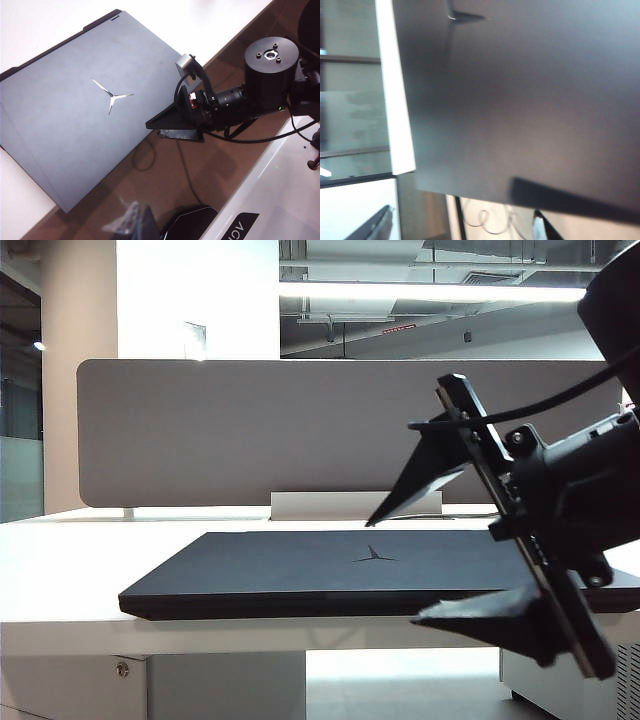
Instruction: Open the lid of the laptop and use the keypad to enter the password "123".
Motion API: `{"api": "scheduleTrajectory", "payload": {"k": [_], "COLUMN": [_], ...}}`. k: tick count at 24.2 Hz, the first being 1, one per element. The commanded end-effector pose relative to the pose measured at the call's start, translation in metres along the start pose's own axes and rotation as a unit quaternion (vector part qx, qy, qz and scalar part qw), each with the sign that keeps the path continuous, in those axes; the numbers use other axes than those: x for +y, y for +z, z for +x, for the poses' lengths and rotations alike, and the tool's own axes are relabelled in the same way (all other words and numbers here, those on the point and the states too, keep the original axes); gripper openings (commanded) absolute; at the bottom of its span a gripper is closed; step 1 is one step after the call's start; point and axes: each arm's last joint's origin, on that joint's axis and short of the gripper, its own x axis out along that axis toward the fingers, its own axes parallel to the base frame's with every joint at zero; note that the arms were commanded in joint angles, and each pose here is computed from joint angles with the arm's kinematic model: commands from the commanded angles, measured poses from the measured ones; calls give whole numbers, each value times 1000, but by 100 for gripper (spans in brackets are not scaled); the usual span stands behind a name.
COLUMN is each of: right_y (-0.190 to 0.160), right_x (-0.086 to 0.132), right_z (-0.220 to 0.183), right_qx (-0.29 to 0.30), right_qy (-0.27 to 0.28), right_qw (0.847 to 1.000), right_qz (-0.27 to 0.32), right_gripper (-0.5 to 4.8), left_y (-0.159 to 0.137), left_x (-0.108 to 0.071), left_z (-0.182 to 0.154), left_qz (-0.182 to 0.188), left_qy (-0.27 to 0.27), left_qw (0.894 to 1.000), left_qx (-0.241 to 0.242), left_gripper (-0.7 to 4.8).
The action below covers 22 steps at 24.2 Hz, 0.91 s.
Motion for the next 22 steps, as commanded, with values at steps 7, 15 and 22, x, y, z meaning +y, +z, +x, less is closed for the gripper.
{"api": "scheduleTrajectory", "payload": {"k": [7, 15, 22], "right_y": [7, 2, -17], "right_x": [17, 6, 6], "right_z": [7, 8, 12], "right_qx": [-23, 7, 13], "right_qy": [37, -15, -37], "right_qw": [999, 1000, 999], "right_qz": [-12, 1, -15], "right_gripper": [251, 251, 251], "left_y": [-1, -1, -3], "left_x": [0, 0, 1], "left_z": [-1, -1, -1], "left_qz": [0, 0, 0], "left_qy": [5, 5, 7], "left_qw": [1000, 1000, 1000], "left_qx": [5, 8, 19], "left_gripper": [-3, -3, -3]}}
